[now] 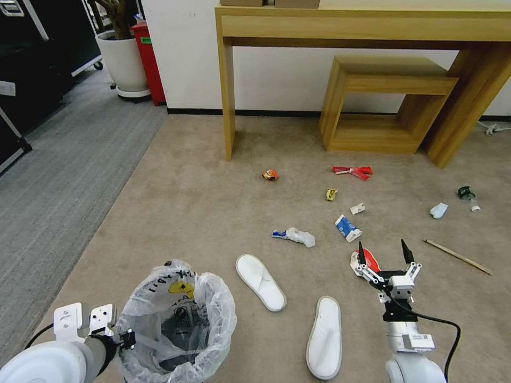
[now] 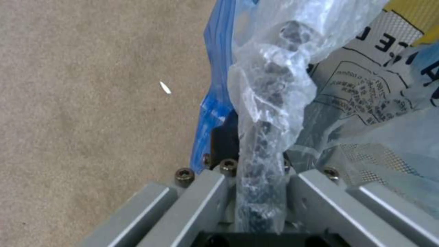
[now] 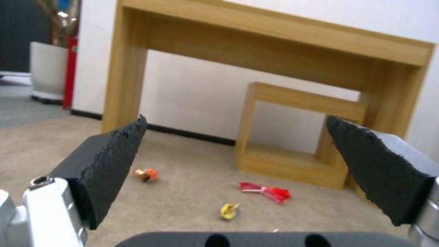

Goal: Pick up the trash bin and place the garbage on the floor into it.

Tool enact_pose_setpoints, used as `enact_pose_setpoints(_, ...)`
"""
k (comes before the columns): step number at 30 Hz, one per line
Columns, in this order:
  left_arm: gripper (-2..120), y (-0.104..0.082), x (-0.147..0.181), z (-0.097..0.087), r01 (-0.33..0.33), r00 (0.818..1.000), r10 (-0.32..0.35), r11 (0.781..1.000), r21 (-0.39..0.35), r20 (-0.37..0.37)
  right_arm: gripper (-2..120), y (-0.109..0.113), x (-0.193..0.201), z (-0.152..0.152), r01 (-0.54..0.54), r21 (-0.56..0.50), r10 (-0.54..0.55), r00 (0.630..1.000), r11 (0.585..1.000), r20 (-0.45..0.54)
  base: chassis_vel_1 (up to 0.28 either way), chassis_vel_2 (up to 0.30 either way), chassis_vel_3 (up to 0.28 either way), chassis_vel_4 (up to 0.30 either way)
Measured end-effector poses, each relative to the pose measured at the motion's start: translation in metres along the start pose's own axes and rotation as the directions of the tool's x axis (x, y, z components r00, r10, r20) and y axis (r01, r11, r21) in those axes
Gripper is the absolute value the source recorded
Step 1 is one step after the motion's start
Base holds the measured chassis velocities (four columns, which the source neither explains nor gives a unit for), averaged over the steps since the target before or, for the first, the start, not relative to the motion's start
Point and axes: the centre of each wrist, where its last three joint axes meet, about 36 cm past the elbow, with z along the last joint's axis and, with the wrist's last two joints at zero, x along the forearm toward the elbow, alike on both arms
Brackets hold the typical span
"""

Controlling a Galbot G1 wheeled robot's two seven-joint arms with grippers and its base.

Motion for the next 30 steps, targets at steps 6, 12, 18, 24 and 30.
enact_pose_setpoints(6,0,0.003,0.006,-0.007,0.005,1.0,-0.005,1.0,0.005,0.014,100,0.009,-0.023,-0.005,0.14,-0.039,-0.142,0.988,0.989,-0.056,0.0,0.0,0.0,0.0)
enact_pose_setpoints(12,0,0.007,0.011,-0.008,0.016,1.0,-0.017,1.0,0.015,0.014,100,-0.019,-0.055,-0.019,0.309,-0.034,-0.311,0.947,0.951,-0.084,0.0,0.0,0.0,0.0)
enact_pose_setpoints(18,0,0.009,0.01,-0.008,0.019,1.0,-0.02,0.999,0.041,0.019,100,-0.02,-0.093,-0.024,0.391,-0.143,-0.404,0.911,0.909,-0.085,0.0,0.0,0.0,0.0)
enact_pose_setpoints(24,0,0.013,0.006,-0.002,0.037,0.999,-0.038,0.997,0.064,0.013,100,0.001,-0.142,-0.022,0.423,-0.198,-0.449,0.887,0.884,-0.109,0.0,0.0,0.0,0.0)
enact_pose_setpoints(30,0,0.018,0.005,0.0,0.061,0.998,-0.061,0.996,0.069,0.011,100,0.024,-0.164,-0.013,0.373,-0.262,-0.439,0.855,0.89,-0.276,0.0,0.0,0.0,0.0)
